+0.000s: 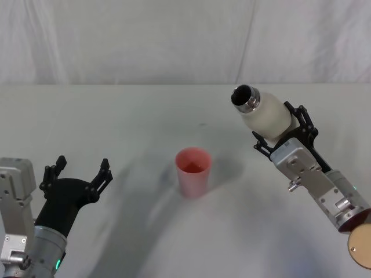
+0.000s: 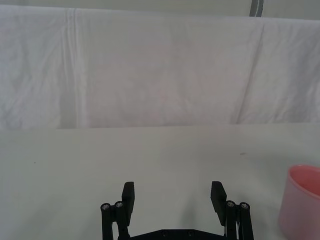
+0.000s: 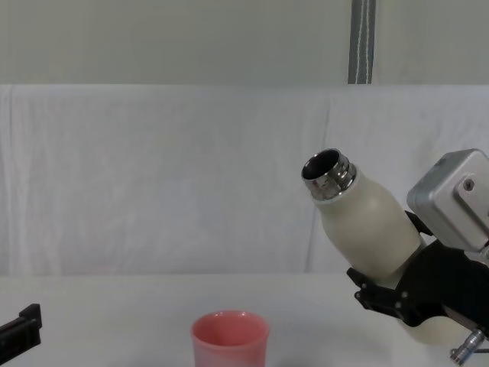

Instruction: Grasp the thermos with one hand and pour water into the cup lid.

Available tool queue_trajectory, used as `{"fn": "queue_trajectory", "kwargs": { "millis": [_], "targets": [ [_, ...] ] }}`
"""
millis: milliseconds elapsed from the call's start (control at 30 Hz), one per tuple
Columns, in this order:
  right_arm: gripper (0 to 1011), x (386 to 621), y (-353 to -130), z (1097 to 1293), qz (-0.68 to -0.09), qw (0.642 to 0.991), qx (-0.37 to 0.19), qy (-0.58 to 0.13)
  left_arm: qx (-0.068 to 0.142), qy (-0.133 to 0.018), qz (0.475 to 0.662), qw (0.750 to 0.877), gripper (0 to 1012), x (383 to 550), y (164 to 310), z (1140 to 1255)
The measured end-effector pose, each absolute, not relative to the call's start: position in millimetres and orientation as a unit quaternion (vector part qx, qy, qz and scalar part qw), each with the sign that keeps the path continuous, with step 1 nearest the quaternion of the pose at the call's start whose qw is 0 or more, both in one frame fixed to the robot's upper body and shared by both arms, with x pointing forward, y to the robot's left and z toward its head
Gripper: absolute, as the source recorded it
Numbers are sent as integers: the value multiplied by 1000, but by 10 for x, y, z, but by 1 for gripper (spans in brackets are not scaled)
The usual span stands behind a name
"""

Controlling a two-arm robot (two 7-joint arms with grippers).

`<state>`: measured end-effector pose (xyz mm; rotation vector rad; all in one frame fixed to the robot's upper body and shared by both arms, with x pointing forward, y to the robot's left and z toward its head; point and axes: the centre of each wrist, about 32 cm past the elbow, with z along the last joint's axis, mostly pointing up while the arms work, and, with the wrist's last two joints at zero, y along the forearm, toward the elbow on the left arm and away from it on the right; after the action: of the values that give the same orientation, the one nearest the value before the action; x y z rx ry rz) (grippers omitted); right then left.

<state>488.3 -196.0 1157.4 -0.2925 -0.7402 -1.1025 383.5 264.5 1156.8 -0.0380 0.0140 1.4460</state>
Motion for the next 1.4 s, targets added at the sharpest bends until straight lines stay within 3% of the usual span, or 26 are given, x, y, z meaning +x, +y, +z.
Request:
{"fn": "queue_trajectory", "kwargs": {
  "millis": [233, 667, 1400],
  "targets": [
    [950, 4885, -1965, 11574, -512, 778, -132, -338, -17, 6, 662, 750, 1001, 3835, 2645, 11568],
    [950, 4881, -2051, 11534, -548, 799, -60, -240, -17, 6, 662, 750, 1001, 3835, 2645, 11568],
    [950, 4862, -2140, 11446, -593, 795, -8, -125, -17, 6, 662, 750, 1001, 3835, 2645, 11568]
  ]
}}
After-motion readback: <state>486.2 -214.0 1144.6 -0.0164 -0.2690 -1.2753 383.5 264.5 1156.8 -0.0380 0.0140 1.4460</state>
